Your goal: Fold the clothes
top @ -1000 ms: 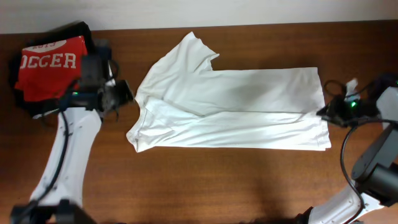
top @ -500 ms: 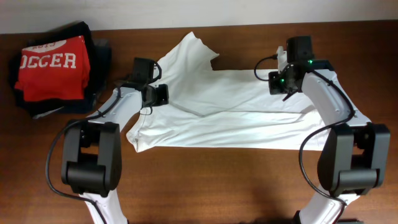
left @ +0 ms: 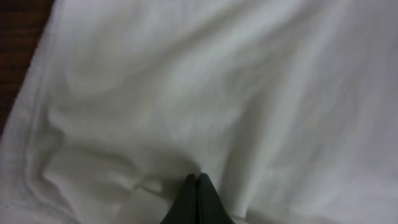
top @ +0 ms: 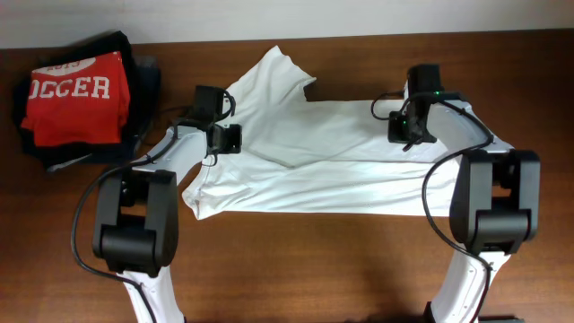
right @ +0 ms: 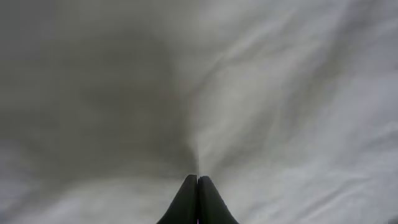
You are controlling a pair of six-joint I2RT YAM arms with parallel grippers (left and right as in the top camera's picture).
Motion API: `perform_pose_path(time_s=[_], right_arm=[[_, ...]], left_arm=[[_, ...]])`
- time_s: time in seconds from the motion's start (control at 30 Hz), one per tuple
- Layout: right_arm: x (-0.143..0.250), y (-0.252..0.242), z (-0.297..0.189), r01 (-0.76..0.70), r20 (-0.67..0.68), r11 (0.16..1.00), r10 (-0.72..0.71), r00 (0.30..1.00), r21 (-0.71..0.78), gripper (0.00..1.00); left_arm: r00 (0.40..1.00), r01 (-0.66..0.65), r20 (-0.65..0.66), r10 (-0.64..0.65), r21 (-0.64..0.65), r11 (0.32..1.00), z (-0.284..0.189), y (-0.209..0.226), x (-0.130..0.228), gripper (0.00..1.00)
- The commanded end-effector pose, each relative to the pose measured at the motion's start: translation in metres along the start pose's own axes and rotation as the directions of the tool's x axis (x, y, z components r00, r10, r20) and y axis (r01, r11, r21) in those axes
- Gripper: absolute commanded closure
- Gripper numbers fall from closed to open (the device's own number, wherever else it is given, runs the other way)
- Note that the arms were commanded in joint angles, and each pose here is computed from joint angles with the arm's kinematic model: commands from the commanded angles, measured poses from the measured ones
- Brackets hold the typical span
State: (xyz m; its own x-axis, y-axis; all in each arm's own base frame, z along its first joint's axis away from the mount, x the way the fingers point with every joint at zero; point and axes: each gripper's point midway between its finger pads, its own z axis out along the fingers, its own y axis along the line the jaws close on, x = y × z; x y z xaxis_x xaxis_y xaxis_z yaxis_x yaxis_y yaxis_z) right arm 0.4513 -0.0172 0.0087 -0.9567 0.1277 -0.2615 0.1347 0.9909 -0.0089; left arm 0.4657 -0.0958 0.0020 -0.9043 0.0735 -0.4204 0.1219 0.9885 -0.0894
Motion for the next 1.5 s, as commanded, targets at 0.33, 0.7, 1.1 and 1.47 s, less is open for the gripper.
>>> perform_pose_path(time_s=[0.33, 0.7, 1.1, 1.47], right_arm=[[0.127, -0.008, 0.016, 0.000, -0.418, 1.000, 0.006, 0.908, 0.016, 0.96], [0.006, 0.007, -0.086, -0.007, 0.025, 0.997, 0.009, 1.000, -0.073, 0.80], [-0.026, -0.044, -0.007, -0.068, 0.056, 0.998, 0.067, 0.996, 0.015, 0.96], [0.060, -0.045, 0.022, -0.059, -0.264, 0.998, 0.065, 0.962, 0.031, 0.96]], left_arm=[[0.890, 0.063, -0.443, -0.112, -0.123, 0.990, -0.007, 0.018, 0.116, 1.00], [0.974, 0.159, 0.180, -0.138, -0.104, 0.982, -0.144, 0.012, -0.029, 1.00], [0.991, -0.040, 0.126, 0.035, 0.040, 0.998, -0.034, -0.015, -0.030, 1.00], [0.990, -0.026, -0.140, 0.021, -0.033, 0.999, 0.024, 0.005, 0.043, 1.00]])
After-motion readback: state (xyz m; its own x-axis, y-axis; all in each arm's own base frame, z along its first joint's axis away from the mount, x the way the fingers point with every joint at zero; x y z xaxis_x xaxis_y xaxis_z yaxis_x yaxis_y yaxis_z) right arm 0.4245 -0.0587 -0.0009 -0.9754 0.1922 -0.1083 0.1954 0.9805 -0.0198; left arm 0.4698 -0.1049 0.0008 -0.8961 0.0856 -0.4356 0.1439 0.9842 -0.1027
